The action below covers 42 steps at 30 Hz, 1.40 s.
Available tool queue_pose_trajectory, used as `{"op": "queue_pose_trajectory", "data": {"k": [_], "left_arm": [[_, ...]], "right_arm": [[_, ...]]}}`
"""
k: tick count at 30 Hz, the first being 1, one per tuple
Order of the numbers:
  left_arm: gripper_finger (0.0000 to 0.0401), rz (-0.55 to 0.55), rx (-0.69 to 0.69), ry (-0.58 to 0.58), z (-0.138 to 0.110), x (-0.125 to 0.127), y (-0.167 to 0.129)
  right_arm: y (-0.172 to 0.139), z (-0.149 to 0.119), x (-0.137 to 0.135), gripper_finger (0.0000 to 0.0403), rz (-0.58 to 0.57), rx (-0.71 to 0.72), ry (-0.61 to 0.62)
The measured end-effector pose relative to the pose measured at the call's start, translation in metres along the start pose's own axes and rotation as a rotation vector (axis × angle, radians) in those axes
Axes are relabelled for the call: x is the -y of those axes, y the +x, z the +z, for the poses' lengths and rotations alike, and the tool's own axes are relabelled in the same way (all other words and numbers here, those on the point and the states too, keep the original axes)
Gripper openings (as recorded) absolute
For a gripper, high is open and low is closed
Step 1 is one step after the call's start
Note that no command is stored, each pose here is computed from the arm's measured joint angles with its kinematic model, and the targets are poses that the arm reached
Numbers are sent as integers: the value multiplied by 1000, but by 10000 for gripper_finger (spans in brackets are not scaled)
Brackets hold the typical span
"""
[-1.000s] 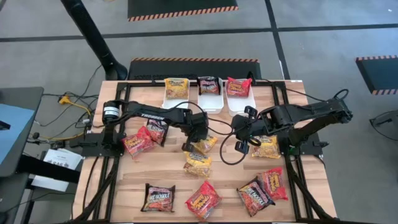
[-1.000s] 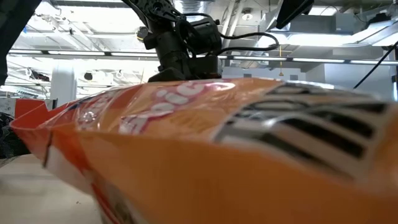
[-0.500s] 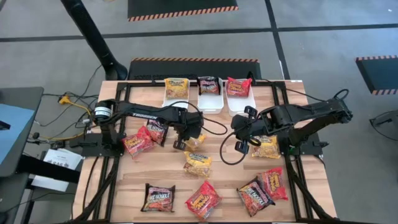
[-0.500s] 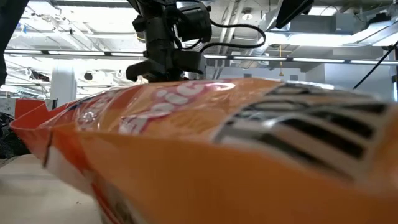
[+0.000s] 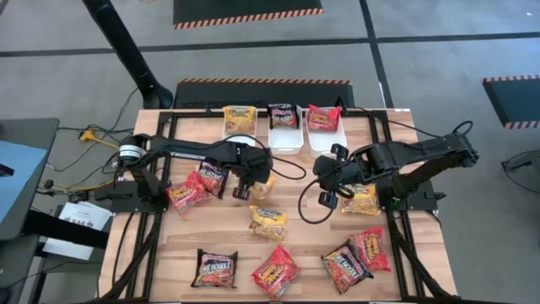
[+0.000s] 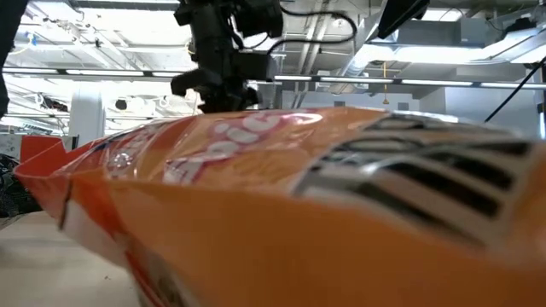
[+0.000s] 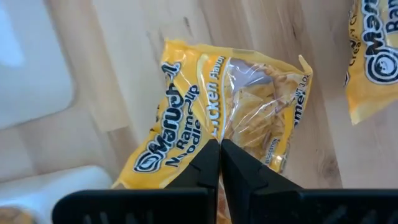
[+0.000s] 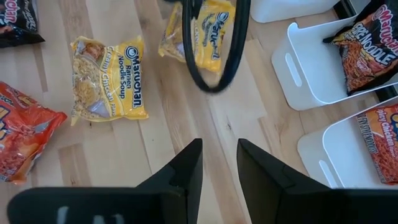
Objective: Sort Maruchan noodles
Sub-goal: Put the yellow noodle pack into the left white bin
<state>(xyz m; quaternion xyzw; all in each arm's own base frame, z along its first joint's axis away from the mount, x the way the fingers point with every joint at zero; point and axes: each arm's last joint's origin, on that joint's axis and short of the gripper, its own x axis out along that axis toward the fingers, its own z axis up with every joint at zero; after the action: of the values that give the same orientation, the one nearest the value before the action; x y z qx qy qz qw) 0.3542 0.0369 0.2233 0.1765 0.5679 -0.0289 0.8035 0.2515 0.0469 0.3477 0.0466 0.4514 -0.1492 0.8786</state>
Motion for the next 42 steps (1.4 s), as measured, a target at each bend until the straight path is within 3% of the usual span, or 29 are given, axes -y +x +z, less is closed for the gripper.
{"op": "queue_pose_trajectory", "data": {"k": [5,15,20,26,36,42], "left_arm": [[0,68,47,-9,-2,-4,-26],[0,312,55,-59,-20,-23,-77],[0,493,41,-97,-31,-47,-92],[0,599,26,-168,-50,-90,-92],[0,602,68,-345,-94,-145,-92],[0,558,47,-388,-108,-163,-72]], "right_arm": [[0,0,0,123,0,1,0],[0,0,0,123,-1,1,0],[0,0,0,123,-1,1,0],[0,0,0,123,-2,0,0],[0,0,0,123,-2,0,-1],[0,0,0,123,-1,1,0]]}}
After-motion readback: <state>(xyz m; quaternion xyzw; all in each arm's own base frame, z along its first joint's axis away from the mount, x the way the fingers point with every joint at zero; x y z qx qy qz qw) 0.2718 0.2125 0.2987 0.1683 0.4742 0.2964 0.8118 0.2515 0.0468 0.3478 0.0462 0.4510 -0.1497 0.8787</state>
